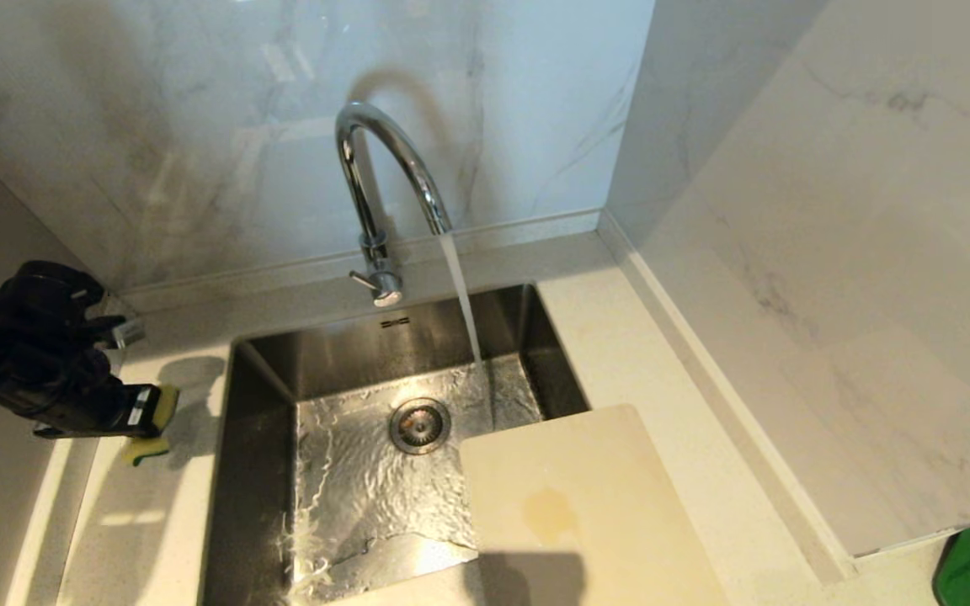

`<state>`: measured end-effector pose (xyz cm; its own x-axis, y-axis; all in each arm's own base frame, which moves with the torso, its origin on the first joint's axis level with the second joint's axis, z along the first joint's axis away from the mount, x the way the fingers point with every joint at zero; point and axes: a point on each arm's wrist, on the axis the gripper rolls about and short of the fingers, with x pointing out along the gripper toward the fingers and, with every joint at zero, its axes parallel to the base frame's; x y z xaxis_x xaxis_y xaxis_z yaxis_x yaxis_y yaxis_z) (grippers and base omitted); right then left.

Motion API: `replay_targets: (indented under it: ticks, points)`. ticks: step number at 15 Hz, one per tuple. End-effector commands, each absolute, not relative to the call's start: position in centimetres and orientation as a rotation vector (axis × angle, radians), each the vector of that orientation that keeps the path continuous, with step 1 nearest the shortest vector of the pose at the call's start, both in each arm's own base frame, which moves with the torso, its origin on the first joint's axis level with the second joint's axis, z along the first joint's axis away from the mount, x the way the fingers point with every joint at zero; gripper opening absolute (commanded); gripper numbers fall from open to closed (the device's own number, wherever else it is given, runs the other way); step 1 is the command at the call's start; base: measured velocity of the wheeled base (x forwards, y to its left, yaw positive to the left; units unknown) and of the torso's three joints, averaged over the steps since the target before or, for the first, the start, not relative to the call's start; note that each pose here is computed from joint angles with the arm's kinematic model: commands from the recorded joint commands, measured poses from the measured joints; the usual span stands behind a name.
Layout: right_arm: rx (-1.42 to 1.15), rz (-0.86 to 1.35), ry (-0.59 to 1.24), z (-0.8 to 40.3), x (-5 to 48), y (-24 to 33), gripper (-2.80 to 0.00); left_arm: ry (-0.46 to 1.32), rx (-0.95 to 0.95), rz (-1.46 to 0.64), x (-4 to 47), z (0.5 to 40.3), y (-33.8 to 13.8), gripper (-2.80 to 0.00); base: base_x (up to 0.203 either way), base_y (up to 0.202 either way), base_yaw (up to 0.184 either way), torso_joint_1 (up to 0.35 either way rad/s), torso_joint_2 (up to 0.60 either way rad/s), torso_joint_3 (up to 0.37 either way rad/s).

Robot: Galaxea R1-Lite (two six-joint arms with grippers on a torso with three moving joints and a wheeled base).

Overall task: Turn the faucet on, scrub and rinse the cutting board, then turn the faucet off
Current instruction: Pick up the cleaning cloth, then pick up the cutting board

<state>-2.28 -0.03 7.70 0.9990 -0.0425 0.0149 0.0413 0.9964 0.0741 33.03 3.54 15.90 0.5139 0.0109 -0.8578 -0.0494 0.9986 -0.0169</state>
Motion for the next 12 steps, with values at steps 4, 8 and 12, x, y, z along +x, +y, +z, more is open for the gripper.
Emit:
replay_targets:
  ticks: [4, 8, 12]
  points:
    - [0.074, -0.042, -0.017, 7.7, -2.3, 0.0, -2.8, 0.908, 0.008, -0.026, 30.6, 20.0, 1.3, -2.8, 0.0, 0.0, 0.0, 0.0, 0.0, 0.0]
    - [0.074, -0.042, -0.017, 7.7, -2.3, 0.0, -2.8, 0.872, 0.043, -0.101, 28.1, 21.3, -1.3, -2.8, 0.0, 0.0, 0.0, 0.0, 0.0, 0.0]
    - [0.074, -0.042, -0.017, 7.7, -2.3, 0.0, -2.8, 0.841, 0.04, -0.126, 26.3, 22.2, -2.7, -2.8, 0.0, 0.0, 0.0, 0.0, 0.0, 0.0]
